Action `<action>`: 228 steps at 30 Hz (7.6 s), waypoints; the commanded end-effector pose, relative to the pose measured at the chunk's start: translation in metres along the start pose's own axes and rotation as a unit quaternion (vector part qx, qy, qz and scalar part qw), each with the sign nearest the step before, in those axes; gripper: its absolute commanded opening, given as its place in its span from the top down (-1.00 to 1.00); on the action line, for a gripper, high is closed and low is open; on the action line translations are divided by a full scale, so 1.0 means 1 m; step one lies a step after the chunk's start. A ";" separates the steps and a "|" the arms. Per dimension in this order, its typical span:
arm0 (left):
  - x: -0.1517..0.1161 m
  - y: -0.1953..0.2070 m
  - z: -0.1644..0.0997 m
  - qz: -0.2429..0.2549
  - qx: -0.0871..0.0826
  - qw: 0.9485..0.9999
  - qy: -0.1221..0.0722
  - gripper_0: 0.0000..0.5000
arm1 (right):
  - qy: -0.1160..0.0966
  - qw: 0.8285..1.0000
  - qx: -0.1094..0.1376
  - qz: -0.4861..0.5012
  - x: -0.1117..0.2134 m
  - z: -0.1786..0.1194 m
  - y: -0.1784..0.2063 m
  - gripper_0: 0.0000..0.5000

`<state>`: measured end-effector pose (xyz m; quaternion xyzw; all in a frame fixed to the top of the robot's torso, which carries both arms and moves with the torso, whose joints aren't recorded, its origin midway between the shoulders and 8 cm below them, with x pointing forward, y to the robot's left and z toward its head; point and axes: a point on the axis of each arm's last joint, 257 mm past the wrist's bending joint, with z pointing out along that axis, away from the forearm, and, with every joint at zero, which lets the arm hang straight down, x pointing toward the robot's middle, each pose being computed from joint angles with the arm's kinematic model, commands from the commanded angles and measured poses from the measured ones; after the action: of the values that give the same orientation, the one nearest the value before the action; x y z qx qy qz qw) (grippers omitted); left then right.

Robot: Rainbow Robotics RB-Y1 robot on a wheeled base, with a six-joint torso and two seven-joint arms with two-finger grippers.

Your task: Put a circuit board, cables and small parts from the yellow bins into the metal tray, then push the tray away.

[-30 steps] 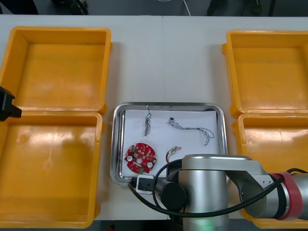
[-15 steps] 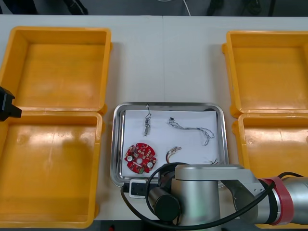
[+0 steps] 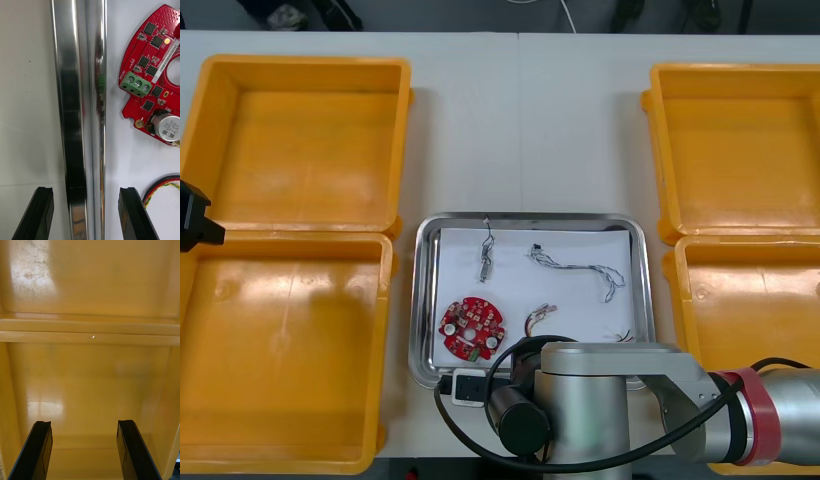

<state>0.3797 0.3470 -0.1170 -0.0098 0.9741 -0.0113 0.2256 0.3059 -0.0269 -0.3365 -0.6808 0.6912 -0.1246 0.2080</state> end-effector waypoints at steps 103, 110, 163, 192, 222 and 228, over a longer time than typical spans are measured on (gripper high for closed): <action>-0.003 0.018 -0.013 0.053 -0.030 0.998 -0.010 -1.00 | 0.026 0.994 0.095 -0.054 0.001 -0.012 -0.082 0.94; -0.003 0.018 -0.013 0.053 -0.030 0.998 -0.010 -1.00 | 0.031 0.991 0.114 -0.055 -0.001 -0.011 -0.104 0.99; -0.003 0.018 -0.013 0.053 -0.030 0.998 -0.010 -1.00 | 0.036 0.976 0.205 -0.059 -0.011 -0.005 -0.237 1.00; -0.003 0.018 -0.013 0.053 -0.030 0.998 -0.010 -1.00 | 0.012 0.969 0.238 -0.060 -0.021 -0.006 -0.290 1.00; -0.003 0.018 -0.013 0.053 -0.030 0.998 -0.010 -1.00 | -0.018 0.964 0.259 -0.055 -0.024 -0.002 -0.329 1.00; -0.003 0.018 -0.013 0.053 -0.030 0.998 -0.010 -1.00 | -0.022 0.964 0.260 -0.054 -0.024 0.000 -0.332 1.00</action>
<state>0.3796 0.3471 -0.1171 -0.0098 0.9741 -0.0113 0.2254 0.5910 -0.0194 -0.2012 -0.6296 0.6171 -0.2767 0.3823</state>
